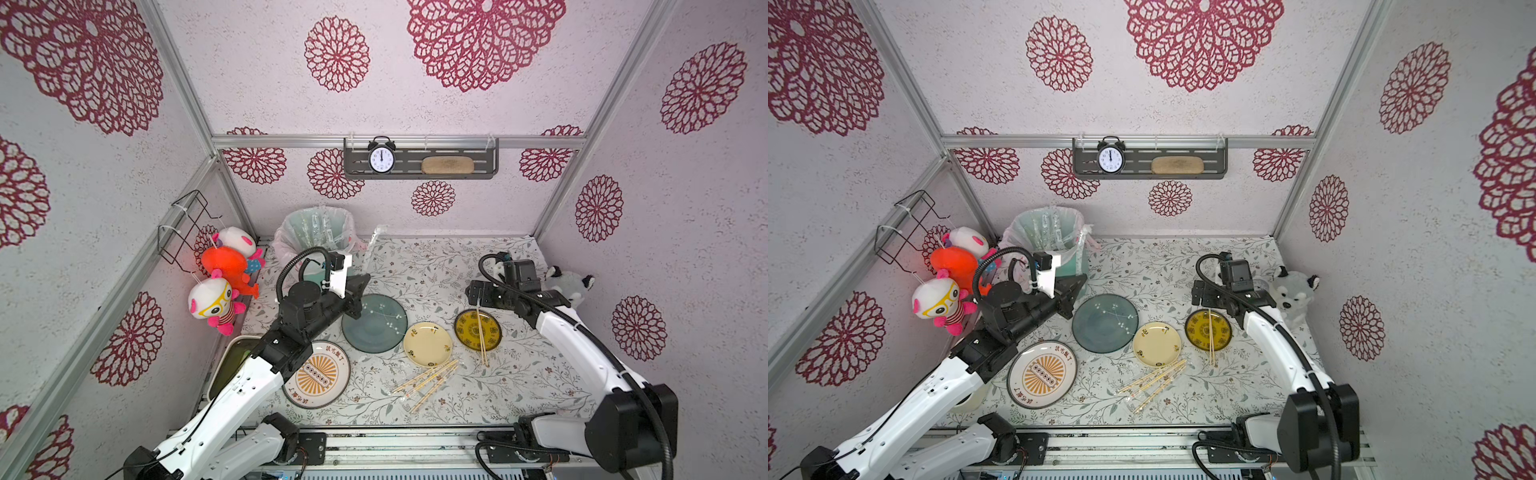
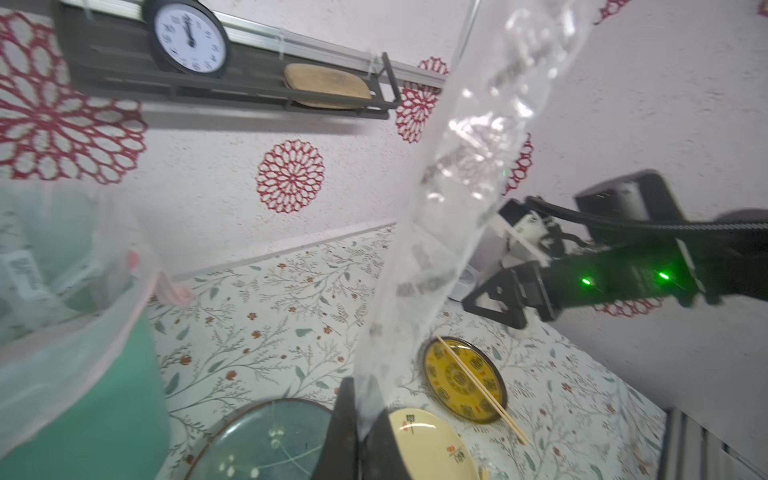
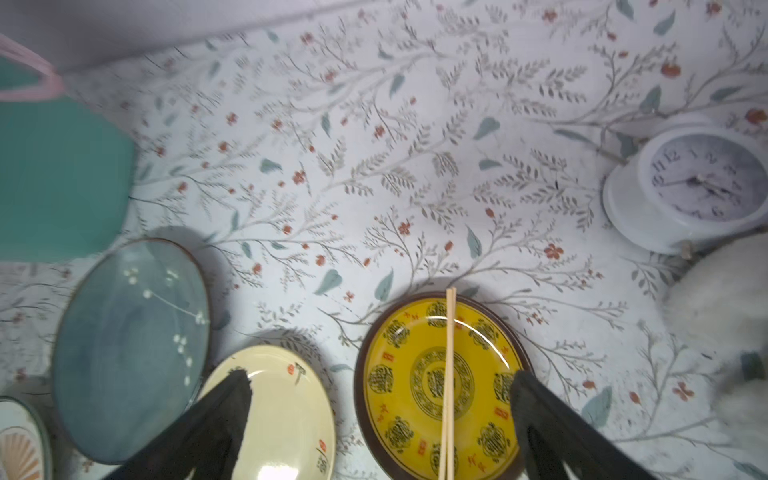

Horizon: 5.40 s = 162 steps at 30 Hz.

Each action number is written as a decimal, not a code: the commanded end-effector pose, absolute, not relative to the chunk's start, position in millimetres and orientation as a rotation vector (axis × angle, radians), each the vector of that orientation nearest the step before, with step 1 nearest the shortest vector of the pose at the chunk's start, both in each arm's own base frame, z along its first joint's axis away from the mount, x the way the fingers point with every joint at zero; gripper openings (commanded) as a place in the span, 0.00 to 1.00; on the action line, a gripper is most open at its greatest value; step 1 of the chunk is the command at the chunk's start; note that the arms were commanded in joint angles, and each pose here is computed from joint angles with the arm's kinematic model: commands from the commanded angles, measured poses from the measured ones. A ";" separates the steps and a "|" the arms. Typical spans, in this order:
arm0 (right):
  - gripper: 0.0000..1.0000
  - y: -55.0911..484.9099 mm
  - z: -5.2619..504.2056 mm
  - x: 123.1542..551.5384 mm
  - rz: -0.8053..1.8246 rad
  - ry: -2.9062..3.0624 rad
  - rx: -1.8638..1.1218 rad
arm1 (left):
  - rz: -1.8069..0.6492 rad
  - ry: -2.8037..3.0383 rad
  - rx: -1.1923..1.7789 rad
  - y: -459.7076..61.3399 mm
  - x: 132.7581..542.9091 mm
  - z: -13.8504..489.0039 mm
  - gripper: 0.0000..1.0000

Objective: Remove the packaging of disposable chopsticks
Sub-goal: Place the packet bag in the trash bin, then pick up the disposable chopsticks from the center of the board.

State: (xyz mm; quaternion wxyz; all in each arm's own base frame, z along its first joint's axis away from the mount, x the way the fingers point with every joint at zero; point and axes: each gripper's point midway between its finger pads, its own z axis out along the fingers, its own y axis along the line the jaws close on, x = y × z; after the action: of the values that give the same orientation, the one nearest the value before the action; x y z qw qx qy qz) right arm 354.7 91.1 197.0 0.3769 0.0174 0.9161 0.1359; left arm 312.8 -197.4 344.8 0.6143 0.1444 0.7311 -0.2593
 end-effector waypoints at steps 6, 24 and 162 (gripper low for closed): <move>0.99 126.4 237.7 340.8 0.690 2.047 -0.033 | -0.166 1.949 0.020 -114.5 383.7 340.9 0.00; 0.99 127.1 210.9 333.6 0.708 2.066 -0.029 | 0.151 2.511 -0.143 -25.1 476.3 260.5 0.03; 0.02 119.9 1.6 167.4 0.014 2.872 0.091 | -0.678 2.031 0.647 -277.8 207.5 134.1 0.79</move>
State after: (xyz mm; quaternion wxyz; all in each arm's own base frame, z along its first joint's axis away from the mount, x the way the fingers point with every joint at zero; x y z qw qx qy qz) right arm 186.1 143.9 17.4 0.1747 0.0346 0.9826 0.0536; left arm 208.1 -275.3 126.4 0.4234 0.2617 0.8267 -0.2621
